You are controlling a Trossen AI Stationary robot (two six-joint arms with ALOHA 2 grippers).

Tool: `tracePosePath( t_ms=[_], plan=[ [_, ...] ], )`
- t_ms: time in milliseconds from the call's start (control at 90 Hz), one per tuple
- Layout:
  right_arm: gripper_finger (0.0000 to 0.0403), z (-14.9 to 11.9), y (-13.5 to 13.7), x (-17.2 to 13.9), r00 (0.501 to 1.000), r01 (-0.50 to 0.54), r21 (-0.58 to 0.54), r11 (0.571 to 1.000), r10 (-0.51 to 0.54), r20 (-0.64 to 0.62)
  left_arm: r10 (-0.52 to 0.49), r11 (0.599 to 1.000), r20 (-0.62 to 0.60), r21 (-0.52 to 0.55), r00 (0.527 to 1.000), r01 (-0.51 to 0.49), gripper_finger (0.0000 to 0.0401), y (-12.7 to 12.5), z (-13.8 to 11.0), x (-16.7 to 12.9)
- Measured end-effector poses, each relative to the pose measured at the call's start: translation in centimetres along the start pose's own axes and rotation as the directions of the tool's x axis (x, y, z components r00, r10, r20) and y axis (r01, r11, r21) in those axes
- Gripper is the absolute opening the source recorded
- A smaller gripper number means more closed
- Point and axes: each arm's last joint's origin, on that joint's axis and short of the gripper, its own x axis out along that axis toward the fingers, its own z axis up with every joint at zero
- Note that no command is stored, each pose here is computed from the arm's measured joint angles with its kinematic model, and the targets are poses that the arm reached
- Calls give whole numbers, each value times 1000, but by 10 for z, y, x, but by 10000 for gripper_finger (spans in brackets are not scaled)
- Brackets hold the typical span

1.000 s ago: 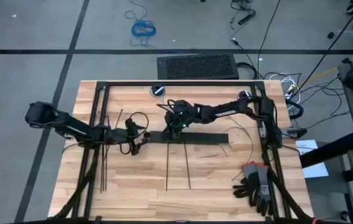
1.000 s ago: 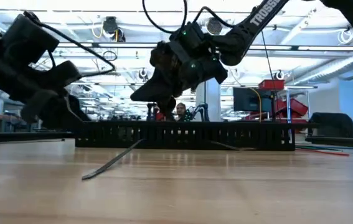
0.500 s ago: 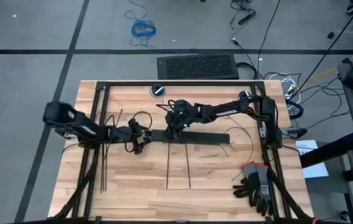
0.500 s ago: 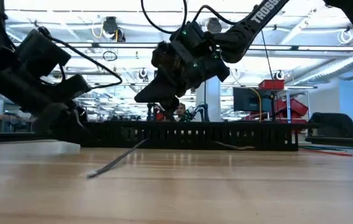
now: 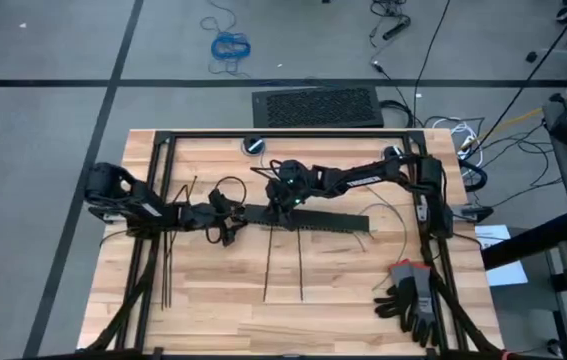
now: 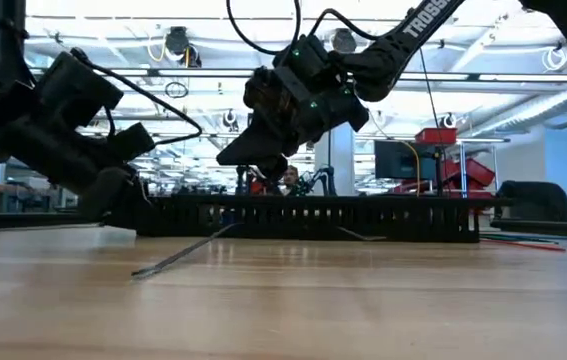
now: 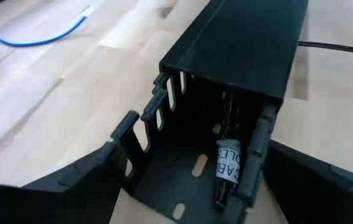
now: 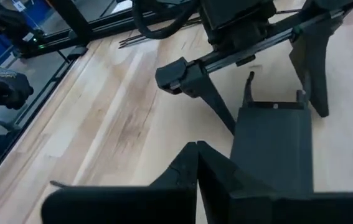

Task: Ziptie cables
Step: Close the black cable duct

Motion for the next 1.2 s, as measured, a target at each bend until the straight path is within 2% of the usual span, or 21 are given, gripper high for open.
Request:
tracePosePath(
  t_ms=[200,433,756,1011,1200],
  plan=[
    [0,1,-1,0,1000,2,-5,1000,-2,5,-9,990,6,-144,1000,10,354,0,2,1],
    [0,4,-1,-1,999,5,-73,997,-3,36,5,989,-35,-147,999,-10,354,0,-1,2],
    [0,5,2,0,999,-1,-77,997,5,43,-17,985,-23,-175,1000,13,354,-2,2,3],
    [0,3,0,0,1000,-1,37,999,0,23,-24,984,-24,-177,999,19,354,-2,2,3],
    [0,2,1,0,1000,-2,45,999,1,15,-25,984,-25,-177,999,20,354,-2,2,3]
  ],
)
